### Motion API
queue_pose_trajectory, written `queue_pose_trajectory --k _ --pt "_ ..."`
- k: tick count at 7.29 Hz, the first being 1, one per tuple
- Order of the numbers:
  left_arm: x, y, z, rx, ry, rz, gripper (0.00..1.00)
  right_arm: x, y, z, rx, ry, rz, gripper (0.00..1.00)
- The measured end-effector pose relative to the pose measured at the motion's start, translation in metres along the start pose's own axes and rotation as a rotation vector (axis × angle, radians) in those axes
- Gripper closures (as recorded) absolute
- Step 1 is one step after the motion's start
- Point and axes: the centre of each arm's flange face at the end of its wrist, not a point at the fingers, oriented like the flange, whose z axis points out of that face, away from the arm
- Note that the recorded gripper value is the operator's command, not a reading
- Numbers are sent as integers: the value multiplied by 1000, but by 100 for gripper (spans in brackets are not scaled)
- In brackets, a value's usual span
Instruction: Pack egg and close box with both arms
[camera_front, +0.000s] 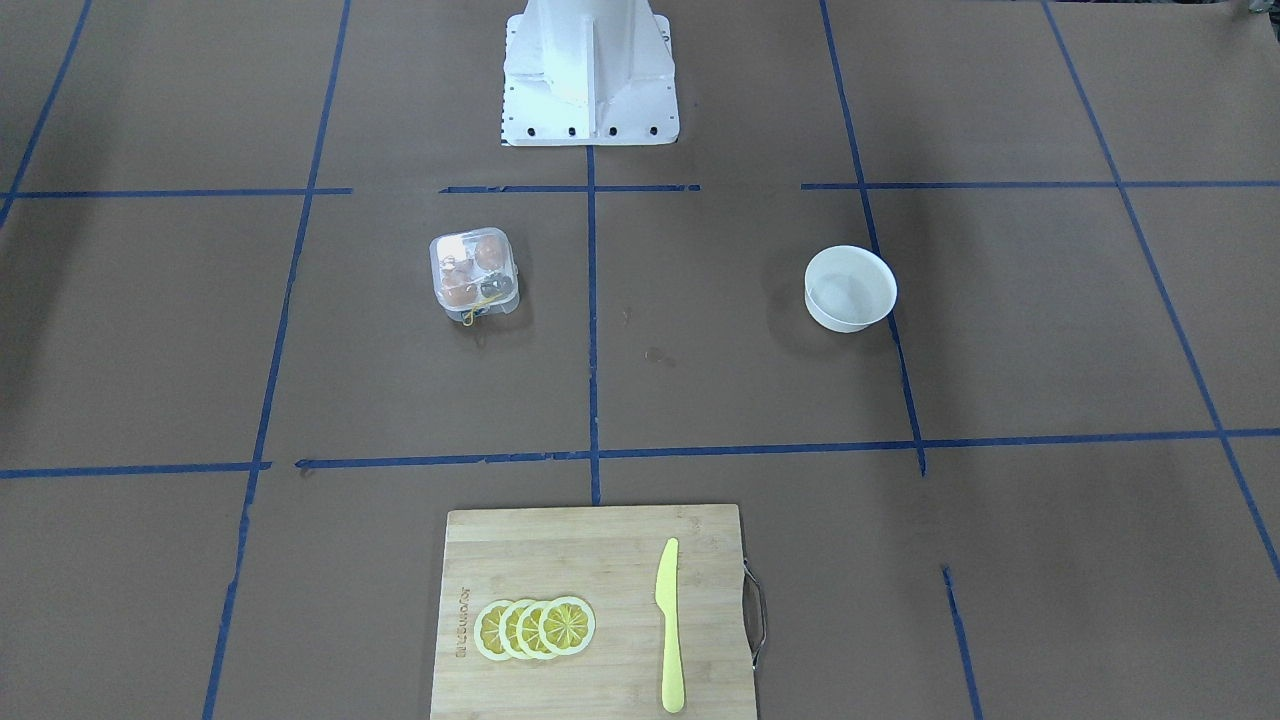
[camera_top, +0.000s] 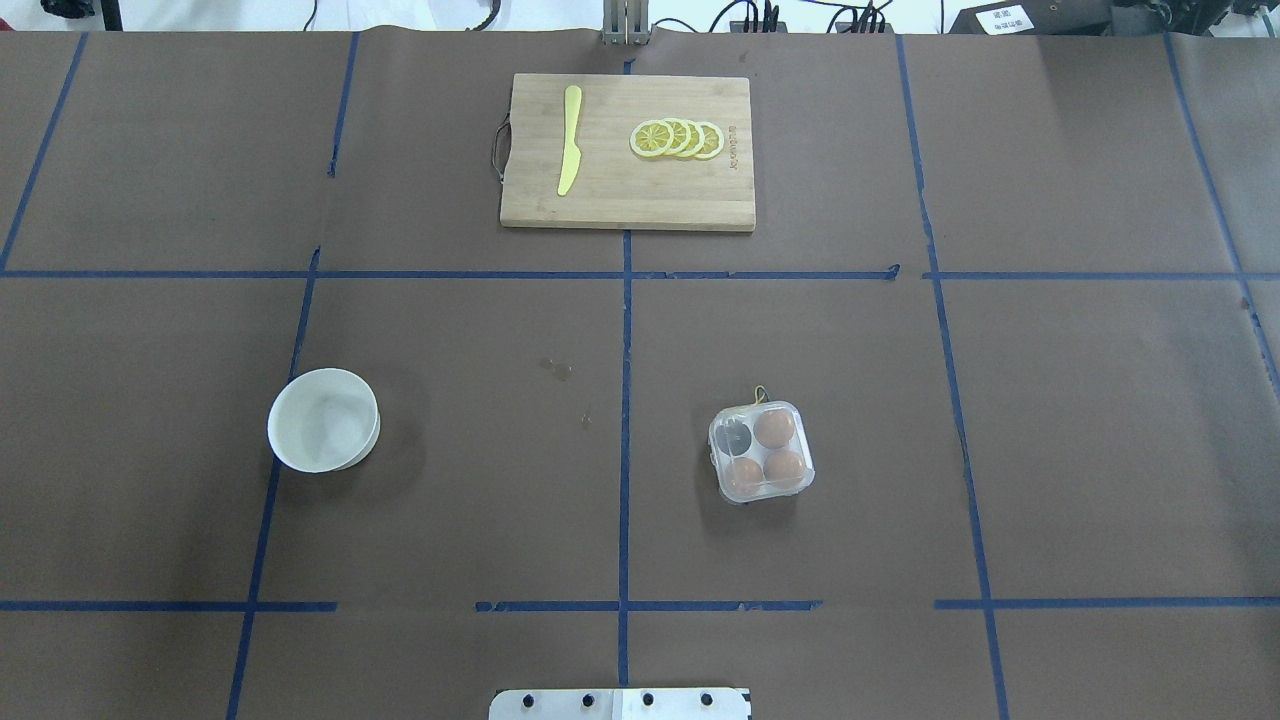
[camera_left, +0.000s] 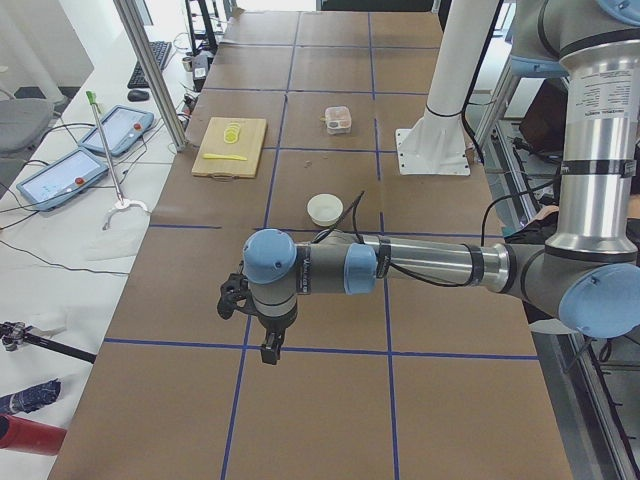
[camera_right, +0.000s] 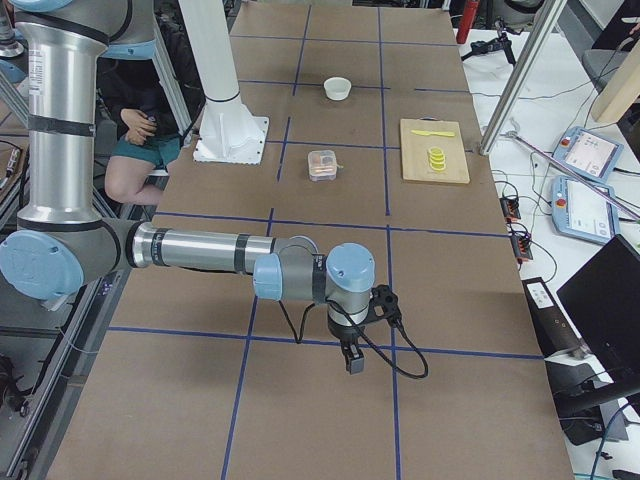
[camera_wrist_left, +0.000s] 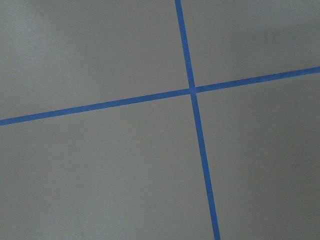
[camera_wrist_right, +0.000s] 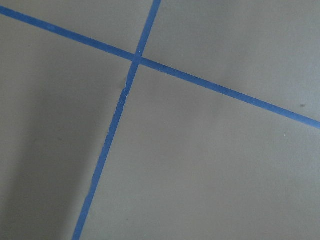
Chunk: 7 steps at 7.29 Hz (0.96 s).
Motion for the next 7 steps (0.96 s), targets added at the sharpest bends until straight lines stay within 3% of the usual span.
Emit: queue_pose_trajectory --k 4,7 --pt "-1 3 2 -4 1 -3 0 -18 24 -15 -150 -58 148 0" --pt "0 0 1 11 -3 15 0 -19 26 -16 -161 -60 153 0"
